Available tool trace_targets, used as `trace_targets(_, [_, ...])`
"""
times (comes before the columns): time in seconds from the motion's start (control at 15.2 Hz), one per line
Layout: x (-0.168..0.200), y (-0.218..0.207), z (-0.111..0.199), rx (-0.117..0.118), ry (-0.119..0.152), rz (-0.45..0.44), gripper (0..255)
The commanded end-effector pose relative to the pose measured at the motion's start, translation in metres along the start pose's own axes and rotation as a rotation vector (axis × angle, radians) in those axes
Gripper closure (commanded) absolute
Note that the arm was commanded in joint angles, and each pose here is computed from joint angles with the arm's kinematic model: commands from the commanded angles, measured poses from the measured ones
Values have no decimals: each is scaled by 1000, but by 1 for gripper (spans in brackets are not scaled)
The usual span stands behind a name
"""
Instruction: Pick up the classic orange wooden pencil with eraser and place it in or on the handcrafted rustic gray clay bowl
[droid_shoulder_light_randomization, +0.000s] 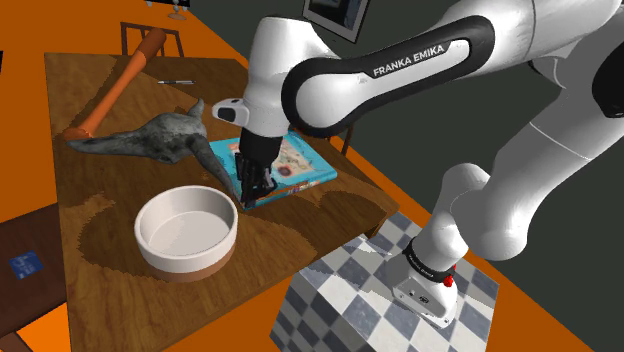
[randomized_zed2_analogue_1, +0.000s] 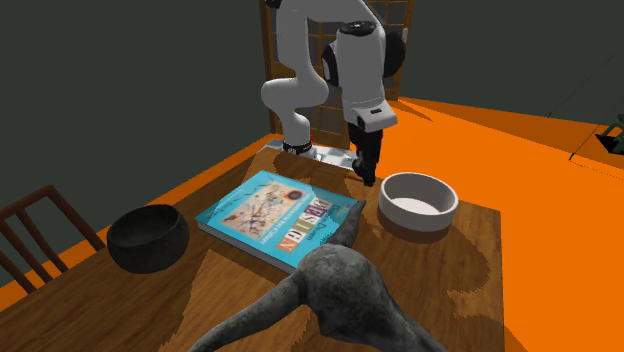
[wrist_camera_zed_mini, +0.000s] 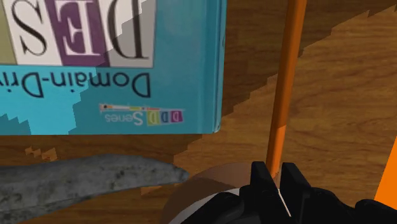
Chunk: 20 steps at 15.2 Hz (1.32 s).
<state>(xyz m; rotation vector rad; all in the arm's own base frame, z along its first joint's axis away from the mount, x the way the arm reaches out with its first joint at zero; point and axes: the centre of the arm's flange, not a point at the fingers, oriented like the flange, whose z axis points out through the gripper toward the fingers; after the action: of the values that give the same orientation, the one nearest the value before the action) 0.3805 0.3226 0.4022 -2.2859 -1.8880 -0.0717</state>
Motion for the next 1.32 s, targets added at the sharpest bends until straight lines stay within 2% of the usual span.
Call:
trace_targets(0.0, [3, 0, -10, 0, 0, 0, 255])
trace_targets(1.19, [16, -10, -101, 0, 0, 0, 255])
trace_targets(1.25, [10, 1, -104, 0, 0, 0, 255])
